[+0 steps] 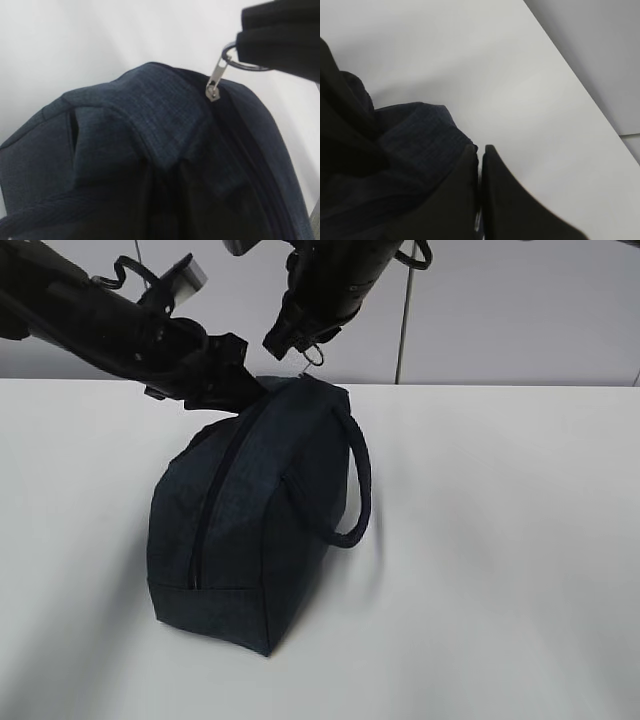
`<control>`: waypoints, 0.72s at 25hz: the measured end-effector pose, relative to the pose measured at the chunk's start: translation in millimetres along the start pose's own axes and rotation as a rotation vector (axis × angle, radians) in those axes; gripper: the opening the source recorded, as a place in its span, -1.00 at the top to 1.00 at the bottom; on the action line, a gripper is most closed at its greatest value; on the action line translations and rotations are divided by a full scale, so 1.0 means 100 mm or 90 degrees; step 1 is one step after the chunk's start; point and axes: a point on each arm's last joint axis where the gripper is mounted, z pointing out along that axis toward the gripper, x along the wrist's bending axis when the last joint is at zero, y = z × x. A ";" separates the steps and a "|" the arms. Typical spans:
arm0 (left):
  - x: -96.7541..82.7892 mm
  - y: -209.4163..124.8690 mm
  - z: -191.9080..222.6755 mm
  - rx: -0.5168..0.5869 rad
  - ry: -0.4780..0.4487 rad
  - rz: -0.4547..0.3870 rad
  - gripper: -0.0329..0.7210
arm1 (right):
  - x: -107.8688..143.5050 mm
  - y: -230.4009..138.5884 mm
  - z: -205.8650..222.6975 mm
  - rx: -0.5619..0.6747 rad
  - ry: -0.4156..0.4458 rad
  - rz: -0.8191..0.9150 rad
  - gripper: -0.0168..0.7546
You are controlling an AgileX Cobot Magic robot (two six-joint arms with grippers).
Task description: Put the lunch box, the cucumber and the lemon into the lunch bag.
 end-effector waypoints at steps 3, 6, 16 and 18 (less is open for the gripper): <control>0.00 0.00 0.01 -0.002 0.004 0.002 0.84 | 0.00 0.00 0.00 0.000 0.001 0.001 0.96; 0.00 -0.01 0.02 0.001 0.006 0.008 0.84 | 0.00 0.00 0.00 0.000 0.001 0.001 0.96; -0.12 -0.01 -0.11 0.024 -0.002 0.048 0.85 | 0.00 0.01 0.00 -0.005 0.002 0.002 0.96; -0.16 -0.02 -0.14 0.031 -0.004 0.059 0.85 | 0.00 0.01 0.00 -0.010 0.002 0.003 0.96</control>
